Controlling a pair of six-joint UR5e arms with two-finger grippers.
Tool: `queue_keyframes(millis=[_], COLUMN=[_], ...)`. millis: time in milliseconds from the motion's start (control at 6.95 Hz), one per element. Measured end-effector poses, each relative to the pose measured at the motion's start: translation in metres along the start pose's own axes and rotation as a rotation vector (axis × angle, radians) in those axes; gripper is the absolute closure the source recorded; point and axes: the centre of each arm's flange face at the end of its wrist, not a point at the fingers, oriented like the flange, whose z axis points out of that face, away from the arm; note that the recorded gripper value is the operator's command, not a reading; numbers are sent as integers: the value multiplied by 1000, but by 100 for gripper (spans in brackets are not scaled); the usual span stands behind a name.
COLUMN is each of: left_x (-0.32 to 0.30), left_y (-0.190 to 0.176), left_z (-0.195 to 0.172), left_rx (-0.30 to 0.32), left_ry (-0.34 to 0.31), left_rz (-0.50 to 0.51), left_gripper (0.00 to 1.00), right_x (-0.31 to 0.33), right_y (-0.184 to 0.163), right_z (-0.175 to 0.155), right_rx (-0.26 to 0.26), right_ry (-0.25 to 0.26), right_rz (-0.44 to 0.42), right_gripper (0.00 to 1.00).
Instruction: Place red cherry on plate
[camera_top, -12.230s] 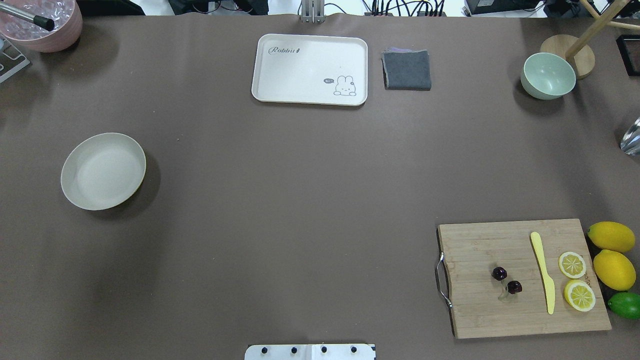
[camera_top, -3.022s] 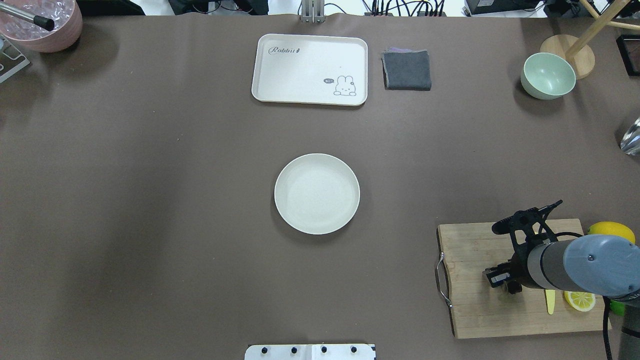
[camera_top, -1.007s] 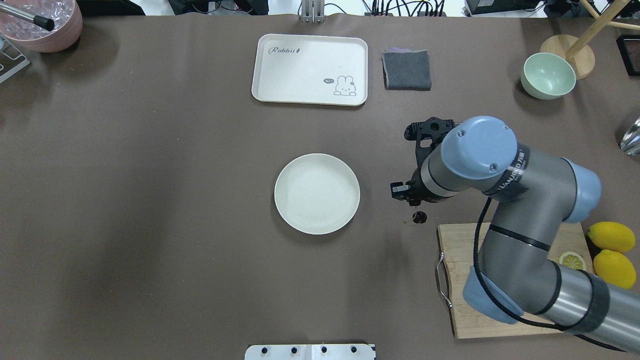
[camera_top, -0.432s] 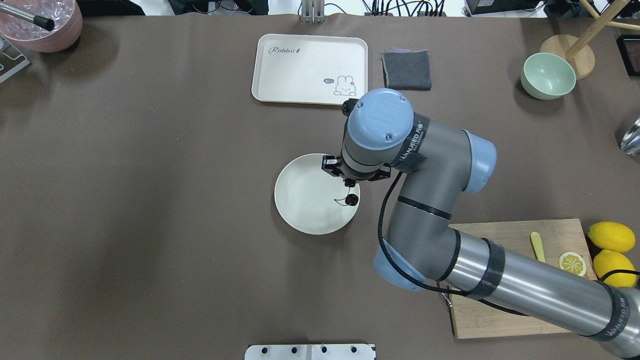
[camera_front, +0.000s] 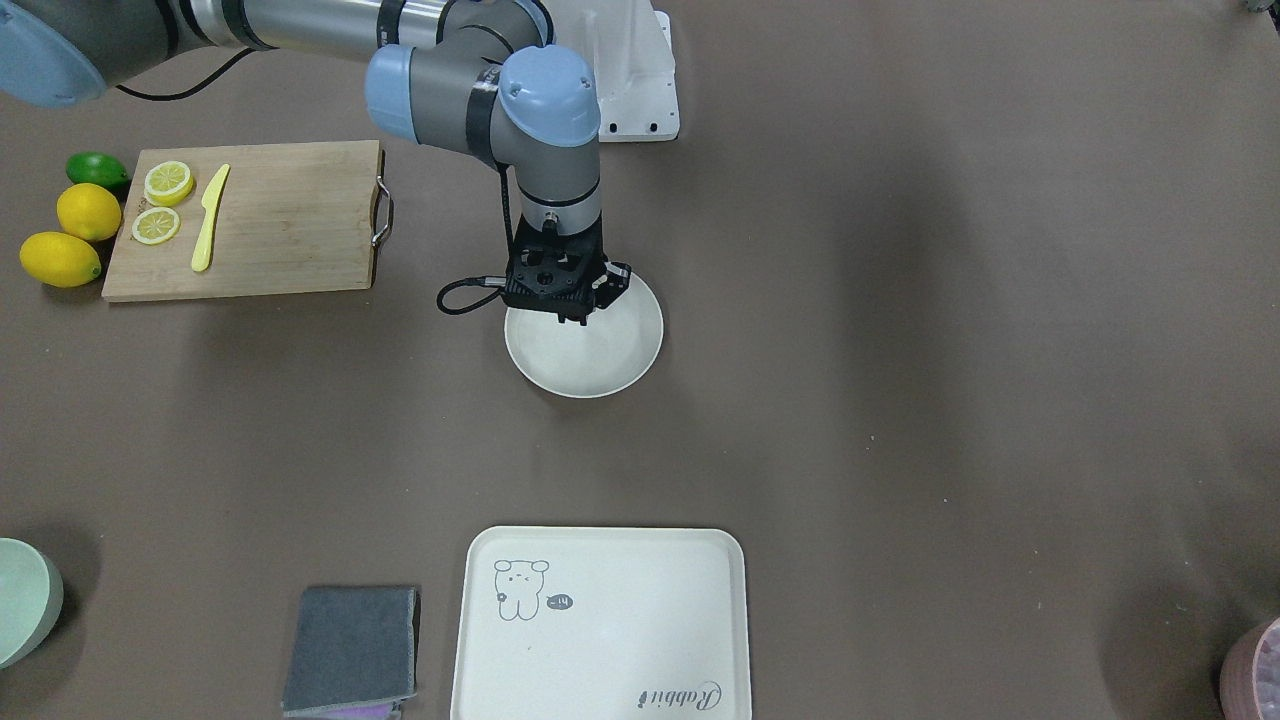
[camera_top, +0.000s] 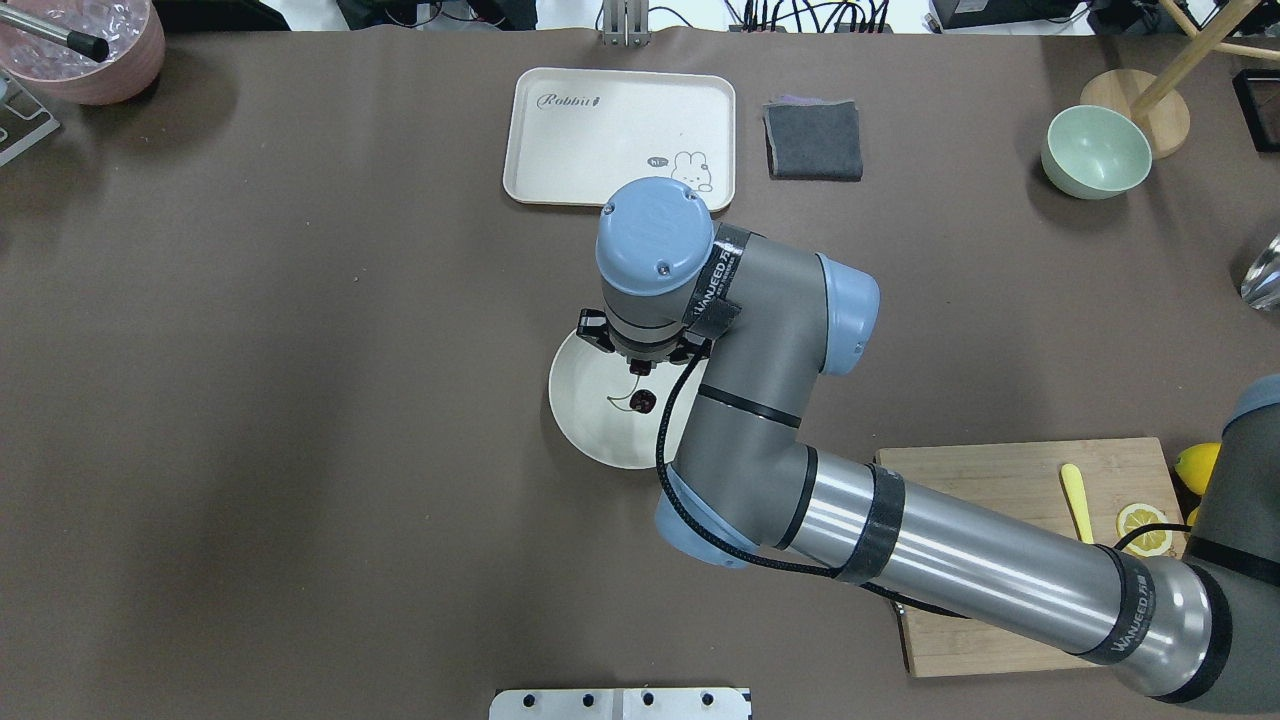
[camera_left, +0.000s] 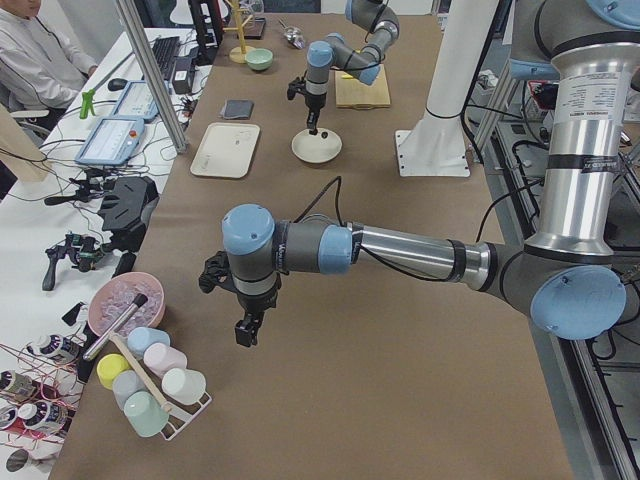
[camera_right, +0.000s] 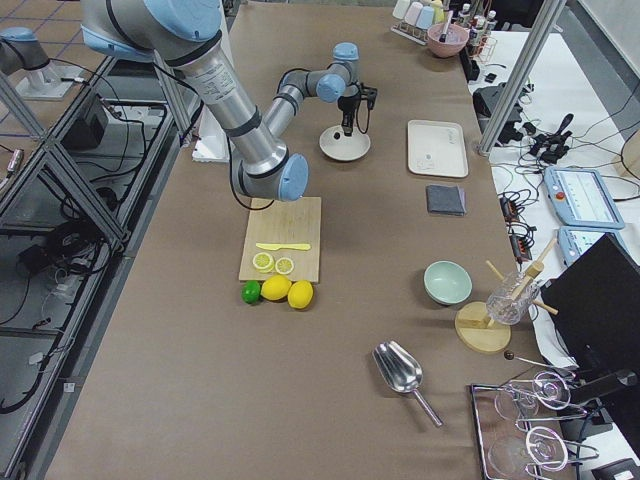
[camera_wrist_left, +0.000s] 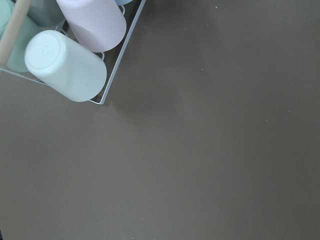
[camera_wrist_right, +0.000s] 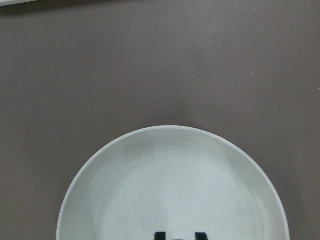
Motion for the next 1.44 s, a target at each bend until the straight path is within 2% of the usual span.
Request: queue_keyframes(millis=[144, 576, 1007, 1151, 1439], left_x=[0, -2, -6, -12, -16], left_y=[-1, 2, 11, 23, 38], left_z=[0, 3, 10, 21, 38], left_rx=[0, -5, -21, -41, -58], left_ry=[0, 3, 7, 17, 82], left_rz=[0, -5, -19, -38, -81], left_gripper=[2, 2, 2, 2, 2], right_x=[-4, -3, 18, 45, 146], right_y=[7, 11, -29, -49, -89], right_z=[3, 7, -13, -28, -58], right_rx=[-7, 2, 36, 31, 31], right_ry=[1, 7, 1, -12, -21], right_rz=[-8, -45, -113, -160, -264], right_gripper=[1, 0, 0, 0, 0])
